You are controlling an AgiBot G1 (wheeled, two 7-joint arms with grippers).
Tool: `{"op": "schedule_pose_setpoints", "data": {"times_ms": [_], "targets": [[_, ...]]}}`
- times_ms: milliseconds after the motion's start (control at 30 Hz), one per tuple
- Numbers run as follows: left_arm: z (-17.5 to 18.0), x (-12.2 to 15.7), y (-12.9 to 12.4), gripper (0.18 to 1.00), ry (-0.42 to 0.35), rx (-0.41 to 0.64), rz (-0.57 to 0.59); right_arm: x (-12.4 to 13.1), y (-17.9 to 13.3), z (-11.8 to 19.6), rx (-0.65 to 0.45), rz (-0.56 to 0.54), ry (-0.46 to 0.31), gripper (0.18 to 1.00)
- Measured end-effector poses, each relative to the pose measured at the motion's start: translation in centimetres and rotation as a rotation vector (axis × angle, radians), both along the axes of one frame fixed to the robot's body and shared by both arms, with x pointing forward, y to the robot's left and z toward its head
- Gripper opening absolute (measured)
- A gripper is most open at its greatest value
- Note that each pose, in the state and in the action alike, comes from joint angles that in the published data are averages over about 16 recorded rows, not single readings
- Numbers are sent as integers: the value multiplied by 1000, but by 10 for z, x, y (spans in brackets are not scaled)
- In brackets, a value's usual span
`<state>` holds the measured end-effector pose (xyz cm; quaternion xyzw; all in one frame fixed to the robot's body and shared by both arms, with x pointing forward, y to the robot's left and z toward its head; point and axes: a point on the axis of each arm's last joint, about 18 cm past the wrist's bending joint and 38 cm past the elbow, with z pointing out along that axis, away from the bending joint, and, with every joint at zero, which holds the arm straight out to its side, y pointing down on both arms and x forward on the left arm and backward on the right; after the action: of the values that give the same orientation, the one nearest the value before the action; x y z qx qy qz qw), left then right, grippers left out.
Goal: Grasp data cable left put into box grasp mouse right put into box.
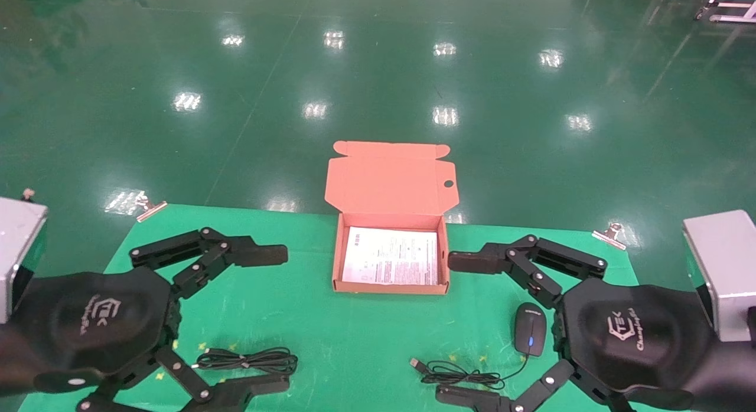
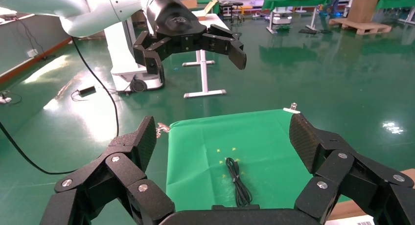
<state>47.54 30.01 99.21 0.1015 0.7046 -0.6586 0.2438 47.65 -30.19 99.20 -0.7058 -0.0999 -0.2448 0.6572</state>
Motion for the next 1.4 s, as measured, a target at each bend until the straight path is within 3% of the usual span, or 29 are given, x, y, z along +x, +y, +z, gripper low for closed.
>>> {"op": "schedule_pose_setpoints", "data": {"times_ms": [500, 733, 933, 1400], "targets": [[-1, 0, 0, 1001, -1, 6, 3, 0, 0, 0, -2, -2, -3, 1001], [-8, 6, -1, 1001, -6, 84, 30, 3, 0, -3, -83, -26, -37, 1001], [-20, 20, -5, 1001, -31, 245, 88, 15, 6, -11, -292, -66, -117, 1001], [-42, 85, -22, 1001, -155, 750, 272, 76, 16, -34, -1032, -131, -340, 1001]]}}
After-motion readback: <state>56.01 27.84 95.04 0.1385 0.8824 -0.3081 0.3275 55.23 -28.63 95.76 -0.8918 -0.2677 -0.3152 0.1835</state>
